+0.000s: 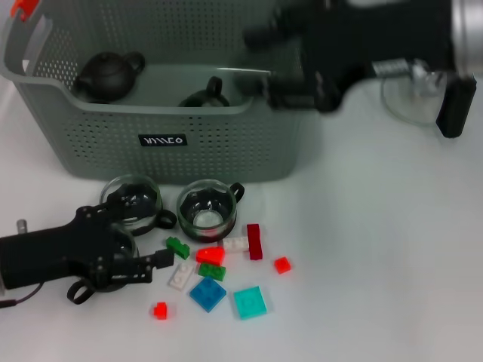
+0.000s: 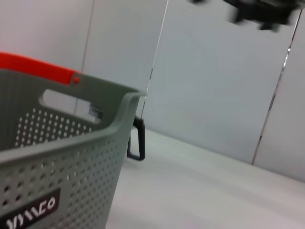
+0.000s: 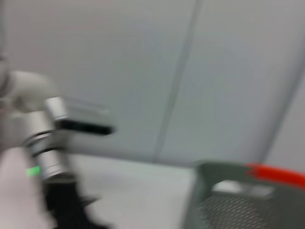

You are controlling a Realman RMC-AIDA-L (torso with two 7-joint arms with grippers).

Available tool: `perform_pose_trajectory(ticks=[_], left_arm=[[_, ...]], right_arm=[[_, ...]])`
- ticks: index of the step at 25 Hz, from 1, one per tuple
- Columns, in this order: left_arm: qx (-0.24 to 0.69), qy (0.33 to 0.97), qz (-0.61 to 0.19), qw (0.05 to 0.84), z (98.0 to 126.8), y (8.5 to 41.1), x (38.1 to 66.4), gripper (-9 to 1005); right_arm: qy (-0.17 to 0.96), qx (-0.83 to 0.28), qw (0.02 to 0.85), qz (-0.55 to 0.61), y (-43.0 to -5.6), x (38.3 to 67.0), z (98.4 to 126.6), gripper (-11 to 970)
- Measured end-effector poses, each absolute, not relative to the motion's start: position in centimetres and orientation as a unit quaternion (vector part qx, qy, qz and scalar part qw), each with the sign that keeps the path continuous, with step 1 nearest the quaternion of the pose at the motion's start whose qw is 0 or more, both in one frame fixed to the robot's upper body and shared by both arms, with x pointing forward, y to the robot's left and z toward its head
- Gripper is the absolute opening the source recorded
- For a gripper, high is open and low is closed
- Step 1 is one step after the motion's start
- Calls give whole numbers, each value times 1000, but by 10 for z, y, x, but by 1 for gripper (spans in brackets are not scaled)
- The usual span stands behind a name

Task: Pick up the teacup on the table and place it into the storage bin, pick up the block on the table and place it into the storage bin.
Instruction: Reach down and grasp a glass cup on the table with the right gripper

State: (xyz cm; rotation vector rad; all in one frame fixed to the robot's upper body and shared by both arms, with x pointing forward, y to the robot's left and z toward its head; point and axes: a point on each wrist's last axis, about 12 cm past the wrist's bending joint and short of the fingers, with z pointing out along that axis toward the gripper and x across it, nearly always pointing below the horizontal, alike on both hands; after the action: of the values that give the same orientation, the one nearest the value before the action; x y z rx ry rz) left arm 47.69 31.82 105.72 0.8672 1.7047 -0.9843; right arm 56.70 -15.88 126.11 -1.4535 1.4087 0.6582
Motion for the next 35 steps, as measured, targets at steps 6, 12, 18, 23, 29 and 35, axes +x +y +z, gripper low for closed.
perform_pose_trajectory(ticks=[6, 12, 18, 23, 29, 35], left_arm=[[351, 708, -394, 469, 1054, 327, 468, 930], [359, 708, -390, 468, 1053, 330, 461, 930], [377, 701, -391, 463, 1054, 330, 458, 930], [399, 687, -396, 460, 1060, 333, 456, 930], [410, 689, -394, 449, 1061, 333, 457, 929], [421, 689, -391, 442, 1060, 333, 458, 929]], right_arm=[[613, -626, 380, 295, -168, 545, 1257, 502], [660, -644, 275, 273, -150, 552, 1242, 497], [676, -650, 200, 283, -122, 568, 1218, 497], [684, -657, 174, 265, -98, 581, 1199, 497], [686, -665, 177, 235, -77, 590, 1183, 496], [677, -683, 195, 194, -60, 591, 1168, 496]])
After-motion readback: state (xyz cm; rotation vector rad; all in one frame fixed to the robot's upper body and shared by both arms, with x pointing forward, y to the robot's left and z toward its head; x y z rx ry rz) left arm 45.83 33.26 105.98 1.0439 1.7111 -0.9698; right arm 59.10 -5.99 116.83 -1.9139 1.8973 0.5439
